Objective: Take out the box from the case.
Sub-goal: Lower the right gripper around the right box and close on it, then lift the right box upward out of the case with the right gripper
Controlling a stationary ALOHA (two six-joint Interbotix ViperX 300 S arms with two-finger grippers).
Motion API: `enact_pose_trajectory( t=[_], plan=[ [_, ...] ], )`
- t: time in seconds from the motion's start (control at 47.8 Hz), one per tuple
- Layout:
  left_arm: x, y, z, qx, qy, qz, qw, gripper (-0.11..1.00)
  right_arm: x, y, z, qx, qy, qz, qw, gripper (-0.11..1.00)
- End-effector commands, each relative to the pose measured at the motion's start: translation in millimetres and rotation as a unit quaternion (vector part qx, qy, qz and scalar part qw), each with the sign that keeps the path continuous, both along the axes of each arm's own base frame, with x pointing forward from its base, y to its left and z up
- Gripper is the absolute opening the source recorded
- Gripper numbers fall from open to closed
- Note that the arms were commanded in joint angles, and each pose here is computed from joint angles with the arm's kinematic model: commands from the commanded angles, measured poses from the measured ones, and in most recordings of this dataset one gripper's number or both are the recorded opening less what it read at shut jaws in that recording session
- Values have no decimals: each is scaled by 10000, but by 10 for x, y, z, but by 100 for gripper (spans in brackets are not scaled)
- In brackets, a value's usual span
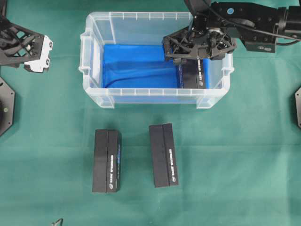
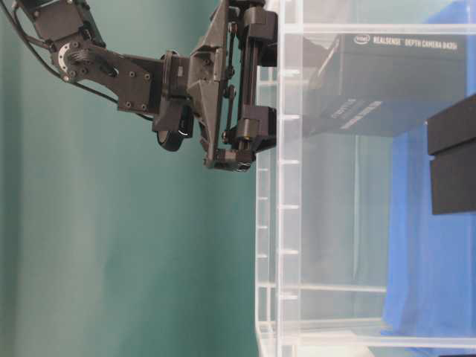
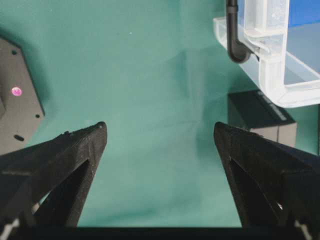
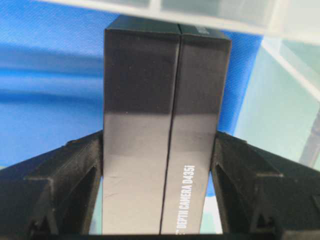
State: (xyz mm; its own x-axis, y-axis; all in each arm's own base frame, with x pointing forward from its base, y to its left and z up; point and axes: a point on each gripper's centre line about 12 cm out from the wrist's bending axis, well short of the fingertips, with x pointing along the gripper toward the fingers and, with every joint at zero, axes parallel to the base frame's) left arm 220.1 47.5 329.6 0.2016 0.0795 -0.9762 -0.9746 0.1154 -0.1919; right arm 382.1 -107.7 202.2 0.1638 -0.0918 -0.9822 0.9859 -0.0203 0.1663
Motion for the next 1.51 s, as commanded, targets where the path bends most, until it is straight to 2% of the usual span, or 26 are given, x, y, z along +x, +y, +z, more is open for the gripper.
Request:
enact_pose_trajectory(
  t=[0.0,0.46,0.774,1.318,1.486],
  plan=[
    [16,0,96,30,-166,-1,9999,96,13,42,51,36,-1,29,10000,64],
    [22,-31,96,14,-172,-3,9999,96,41,43,158,10,-35,43,10000,64],
    [22,-29,96,23,-170,-9,9999,96,13,46,507,17,49,6,10000,64],
    [23,-29,101,25,-178,-9,9998,96,-141,69,1327,-118,-258,-42,9996,64],
    [22,-29,96,23,-170,-9,9999,96,-165,71,1455,-147,-220,-53,9996,64]
  ],
)
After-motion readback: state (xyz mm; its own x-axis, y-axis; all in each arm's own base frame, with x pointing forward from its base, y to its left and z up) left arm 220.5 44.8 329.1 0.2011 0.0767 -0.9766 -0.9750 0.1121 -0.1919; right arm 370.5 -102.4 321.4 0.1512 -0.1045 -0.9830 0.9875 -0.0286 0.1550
